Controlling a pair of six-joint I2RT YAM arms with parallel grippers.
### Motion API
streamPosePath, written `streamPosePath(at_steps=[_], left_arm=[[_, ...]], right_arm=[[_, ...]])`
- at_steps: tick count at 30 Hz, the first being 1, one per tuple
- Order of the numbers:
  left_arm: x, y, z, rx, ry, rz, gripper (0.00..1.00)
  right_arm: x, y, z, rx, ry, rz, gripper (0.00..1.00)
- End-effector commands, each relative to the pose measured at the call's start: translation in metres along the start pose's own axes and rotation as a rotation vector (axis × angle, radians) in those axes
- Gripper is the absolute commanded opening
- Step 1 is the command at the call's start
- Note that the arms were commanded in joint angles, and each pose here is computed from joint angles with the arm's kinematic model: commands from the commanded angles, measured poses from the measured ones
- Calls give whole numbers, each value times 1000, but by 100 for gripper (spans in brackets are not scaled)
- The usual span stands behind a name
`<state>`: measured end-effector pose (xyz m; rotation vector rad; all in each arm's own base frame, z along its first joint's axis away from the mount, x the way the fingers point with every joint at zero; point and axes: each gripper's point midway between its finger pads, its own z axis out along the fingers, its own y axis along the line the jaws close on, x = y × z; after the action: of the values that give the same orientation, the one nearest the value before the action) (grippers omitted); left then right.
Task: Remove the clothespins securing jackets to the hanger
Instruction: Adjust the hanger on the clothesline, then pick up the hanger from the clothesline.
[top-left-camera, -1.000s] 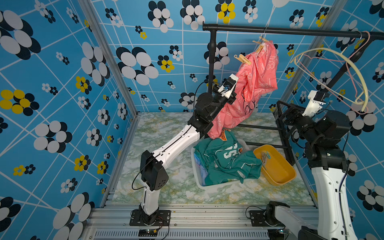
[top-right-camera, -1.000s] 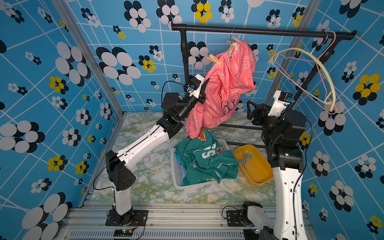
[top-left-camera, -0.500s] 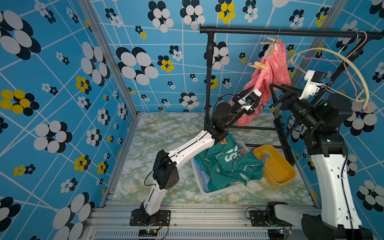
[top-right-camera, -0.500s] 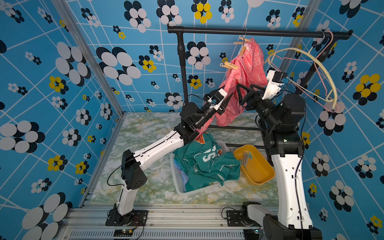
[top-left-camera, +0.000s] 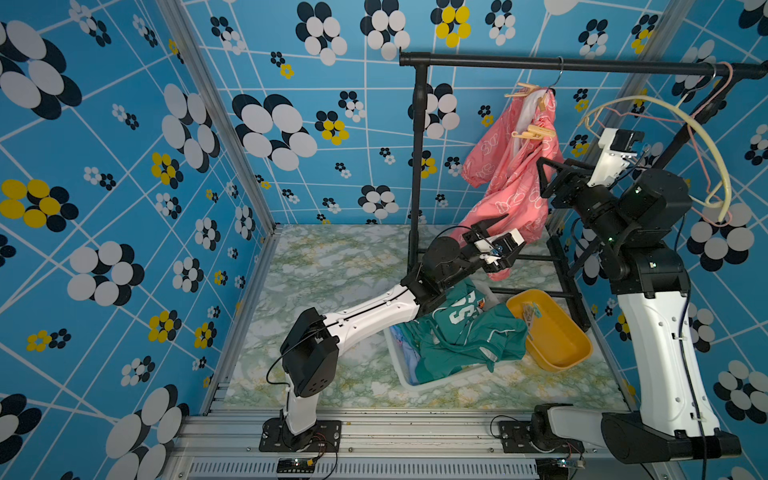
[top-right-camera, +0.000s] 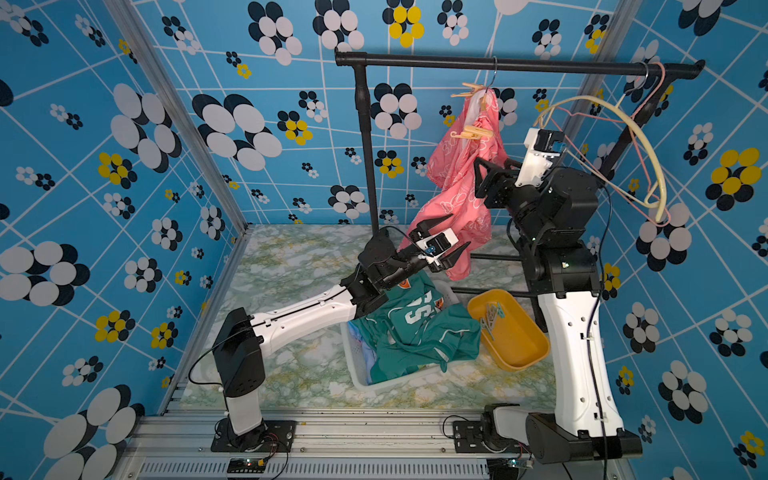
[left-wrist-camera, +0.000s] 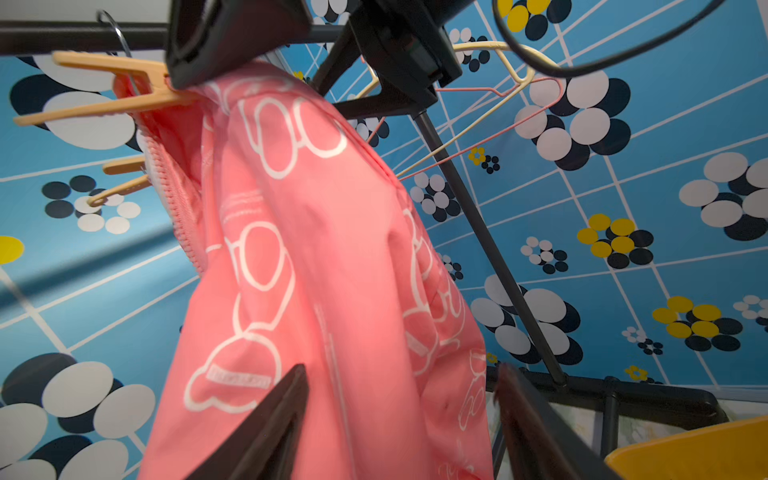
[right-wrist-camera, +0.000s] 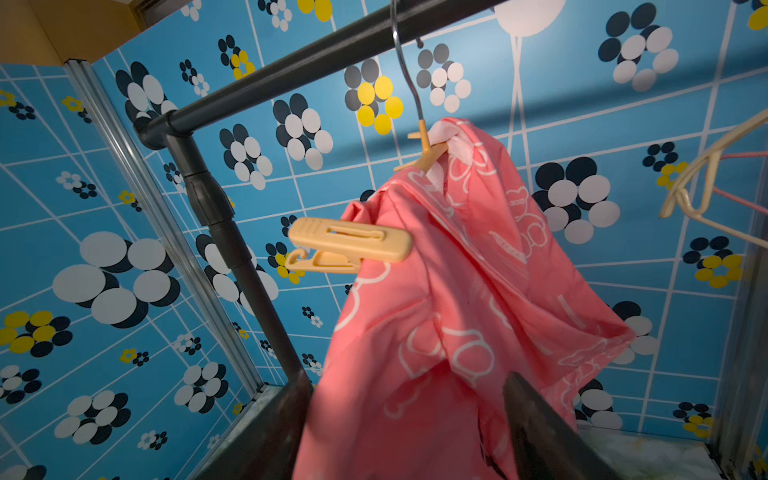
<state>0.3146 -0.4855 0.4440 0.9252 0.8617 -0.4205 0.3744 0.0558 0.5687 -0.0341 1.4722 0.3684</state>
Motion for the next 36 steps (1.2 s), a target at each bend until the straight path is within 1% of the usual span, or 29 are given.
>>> streamPosePath(at_steps=[1,5,8,12,14,18,19,23,27,29,31,36], left_arm=[[-38,32,-23,-111,-80,47,73],[-43,41,-43,-161,-76,56,74],[-51,51,-64,-204,-82,53,74],[-66,62,-95,-243,-92,22,74],[-73,68,-114,-261,-99,0,74],[-76,77,-147,-301,-79,-52,75],[-76,78,-156,-313,-70,-65,74],[-68,84,-184,-358,-26,-127,74],[-56,87,-201,-392,30,-165,74],[-49,88,-205,-406,61,-174,74],[-44,88,-208,-415,82,-184,74],[-39,88,-213,-431,96,-198,74]], right_arm=[[2,-24,8,139,35,-76,70],[14,-29,25,141,83,-77,62],[23,-32,38,139,115,-77,54],[29,-39,51,159,141,-99,43],[30,-43,57,171,143,-113,31],[22,-38,63,144,117,-144,9],[18,-36,63,136,99,-149,0],[-7,-27,57,118,2,-154,0],[-33,-8,47,67,-105,-169,0],[-48,-2,35,72,-163,-189,0],[-61,16,18,46,-220,-196,0],[-79,22,-19,49,-307,-206,0]])
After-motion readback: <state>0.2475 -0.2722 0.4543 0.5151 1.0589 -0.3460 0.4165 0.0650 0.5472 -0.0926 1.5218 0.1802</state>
